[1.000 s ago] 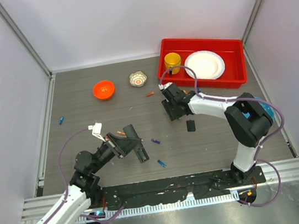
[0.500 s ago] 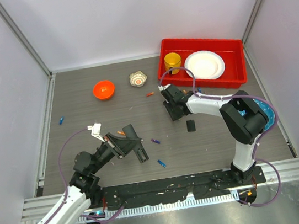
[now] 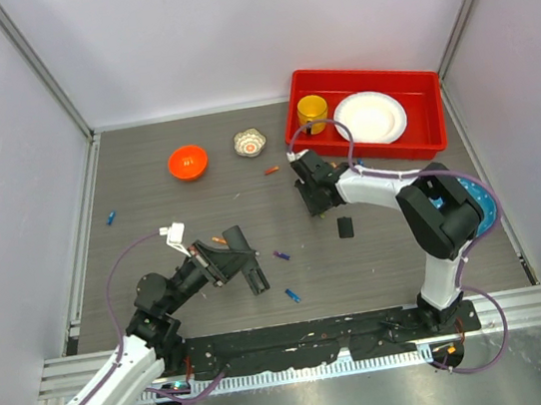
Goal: Load the batteries into the remote control
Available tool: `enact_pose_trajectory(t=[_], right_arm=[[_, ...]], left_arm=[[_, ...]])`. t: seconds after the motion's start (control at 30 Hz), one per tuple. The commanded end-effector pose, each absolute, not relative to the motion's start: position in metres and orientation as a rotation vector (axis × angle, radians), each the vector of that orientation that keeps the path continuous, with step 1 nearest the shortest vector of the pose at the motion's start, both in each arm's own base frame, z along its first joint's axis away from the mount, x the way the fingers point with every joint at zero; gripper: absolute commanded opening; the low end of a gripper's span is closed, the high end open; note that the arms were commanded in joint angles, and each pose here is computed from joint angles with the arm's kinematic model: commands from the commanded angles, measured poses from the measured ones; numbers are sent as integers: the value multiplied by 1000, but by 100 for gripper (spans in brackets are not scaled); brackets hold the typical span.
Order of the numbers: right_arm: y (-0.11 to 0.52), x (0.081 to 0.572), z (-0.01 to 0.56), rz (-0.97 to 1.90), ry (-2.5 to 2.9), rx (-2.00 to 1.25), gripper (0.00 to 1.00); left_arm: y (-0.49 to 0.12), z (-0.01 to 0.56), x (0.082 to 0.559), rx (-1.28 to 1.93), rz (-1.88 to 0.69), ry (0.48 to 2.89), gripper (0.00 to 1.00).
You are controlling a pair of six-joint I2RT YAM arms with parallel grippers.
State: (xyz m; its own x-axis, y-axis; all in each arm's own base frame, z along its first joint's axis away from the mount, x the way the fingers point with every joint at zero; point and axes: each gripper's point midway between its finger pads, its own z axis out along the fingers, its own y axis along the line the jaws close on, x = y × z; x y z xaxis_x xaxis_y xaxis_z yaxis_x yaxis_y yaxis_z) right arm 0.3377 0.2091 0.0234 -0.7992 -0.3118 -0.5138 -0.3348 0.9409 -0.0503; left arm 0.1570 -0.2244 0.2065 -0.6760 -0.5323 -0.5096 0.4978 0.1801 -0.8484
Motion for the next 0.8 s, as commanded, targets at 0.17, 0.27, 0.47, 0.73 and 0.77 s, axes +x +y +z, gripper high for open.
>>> enact_pose_trajectory(t=[0.17, 0.27, 0.47, 0.73, 0.77], right_arm=[[221, 351, 29, 110, 2545, -438, 25], [220, 349, 28, 114, 2553, -433, 25], [219, 347, 28, 106, 2570, -438, 25], [218, 343, 24, 115, 2599, -399, 1], [217, 342, 28, 118, 2591, -387, 1]], left_arm=[[-223, 213, 158, -11, -1607, 1609, 0], [-223, 213, 158, -9, -1608, 1606, 0], [-224, 212, 159, -11, -1607, 1611, 0], [-224, 213, 160, -17, -1611, 1606, 0], [-224, 213, 161, -21, -1609, 1607, 0]])
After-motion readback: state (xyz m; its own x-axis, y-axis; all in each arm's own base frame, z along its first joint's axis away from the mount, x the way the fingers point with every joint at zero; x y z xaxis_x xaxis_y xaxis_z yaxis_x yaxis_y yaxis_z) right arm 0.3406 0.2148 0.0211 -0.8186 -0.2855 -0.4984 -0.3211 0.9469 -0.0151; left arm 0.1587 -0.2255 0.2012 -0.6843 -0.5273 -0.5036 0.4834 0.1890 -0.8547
